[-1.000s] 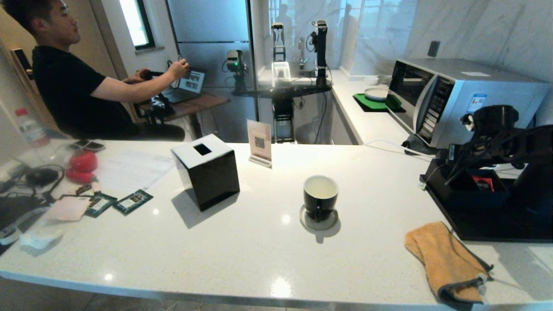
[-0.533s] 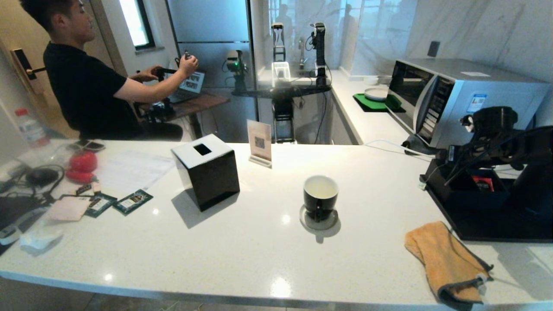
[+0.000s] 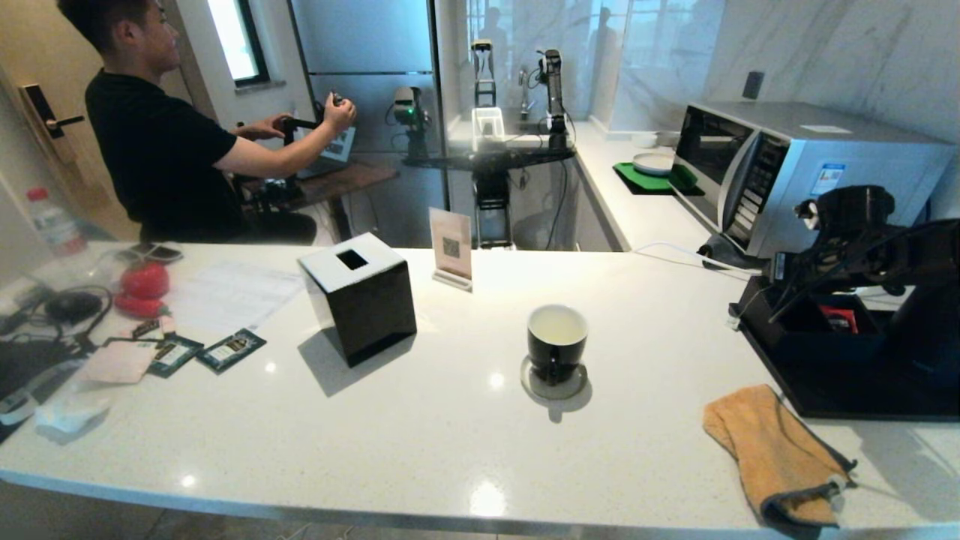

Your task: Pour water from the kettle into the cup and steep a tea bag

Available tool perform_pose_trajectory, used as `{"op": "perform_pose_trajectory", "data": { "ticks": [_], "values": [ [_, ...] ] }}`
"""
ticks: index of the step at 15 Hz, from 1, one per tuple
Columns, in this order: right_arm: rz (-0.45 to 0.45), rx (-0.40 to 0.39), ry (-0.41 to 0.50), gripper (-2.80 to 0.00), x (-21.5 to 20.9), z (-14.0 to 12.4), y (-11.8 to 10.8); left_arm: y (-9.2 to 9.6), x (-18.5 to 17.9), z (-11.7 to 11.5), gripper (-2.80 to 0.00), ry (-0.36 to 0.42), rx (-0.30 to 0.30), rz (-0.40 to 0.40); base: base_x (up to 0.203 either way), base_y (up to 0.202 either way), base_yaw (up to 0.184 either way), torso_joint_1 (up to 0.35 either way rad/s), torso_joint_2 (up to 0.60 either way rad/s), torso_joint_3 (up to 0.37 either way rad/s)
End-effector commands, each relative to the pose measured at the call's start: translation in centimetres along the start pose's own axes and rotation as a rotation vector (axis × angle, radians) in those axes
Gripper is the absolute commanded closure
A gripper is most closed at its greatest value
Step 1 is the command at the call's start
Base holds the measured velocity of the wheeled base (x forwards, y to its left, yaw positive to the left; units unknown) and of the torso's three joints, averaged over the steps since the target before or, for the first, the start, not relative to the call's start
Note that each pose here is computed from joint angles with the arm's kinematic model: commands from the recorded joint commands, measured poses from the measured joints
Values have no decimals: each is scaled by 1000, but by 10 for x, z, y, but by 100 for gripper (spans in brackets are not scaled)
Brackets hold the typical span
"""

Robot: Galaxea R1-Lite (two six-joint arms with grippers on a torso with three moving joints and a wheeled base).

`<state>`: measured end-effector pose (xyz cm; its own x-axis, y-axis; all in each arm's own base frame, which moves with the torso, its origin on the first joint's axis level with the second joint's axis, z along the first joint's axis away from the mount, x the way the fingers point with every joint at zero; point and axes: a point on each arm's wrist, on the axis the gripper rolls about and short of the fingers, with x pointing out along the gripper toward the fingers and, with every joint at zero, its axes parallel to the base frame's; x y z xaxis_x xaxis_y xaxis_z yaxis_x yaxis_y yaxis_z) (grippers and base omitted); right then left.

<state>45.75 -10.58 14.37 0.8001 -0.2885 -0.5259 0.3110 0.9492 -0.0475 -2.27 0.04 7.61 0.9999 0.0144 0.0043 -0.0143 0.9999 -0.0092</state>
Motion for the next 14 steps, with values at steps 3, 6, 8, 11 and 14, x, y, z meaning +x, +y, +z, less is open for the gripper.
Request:
{"op": "perform_pose_trajectory", "data": {
  "ticks": [3, 6, 8, 11, 14],
  "values": [
    [-2, -1, 7, 0, 1, -2, 0, 0, 0, 0, 0, 0, 0, 1, 0, 0, 0, 0, 0, 0],
    [-1, -2, 7, 0, 1, -2, 1, 0, 0, 0, 0, 0, -2, 1, 0, 0, 0, 0, 0, 0],
    [1, -3, 5, 0, 1, -1, 2, 0, 0, 0, 0, 0, 0, 1, 0, 0, 0, 0, 0, 0],
    [3, -2, 4, 0, 0, -1, 3, 0, 0, 0, 0, -1, 0, 1, 0, 0, 0, 0, 0, 0],
    [5, 7, -1, 0, -2, 1, 4, 0, 0, 0, 0, -2, 0, 1, 0, 0, 0, 0, 0, 0]
  ]
}}
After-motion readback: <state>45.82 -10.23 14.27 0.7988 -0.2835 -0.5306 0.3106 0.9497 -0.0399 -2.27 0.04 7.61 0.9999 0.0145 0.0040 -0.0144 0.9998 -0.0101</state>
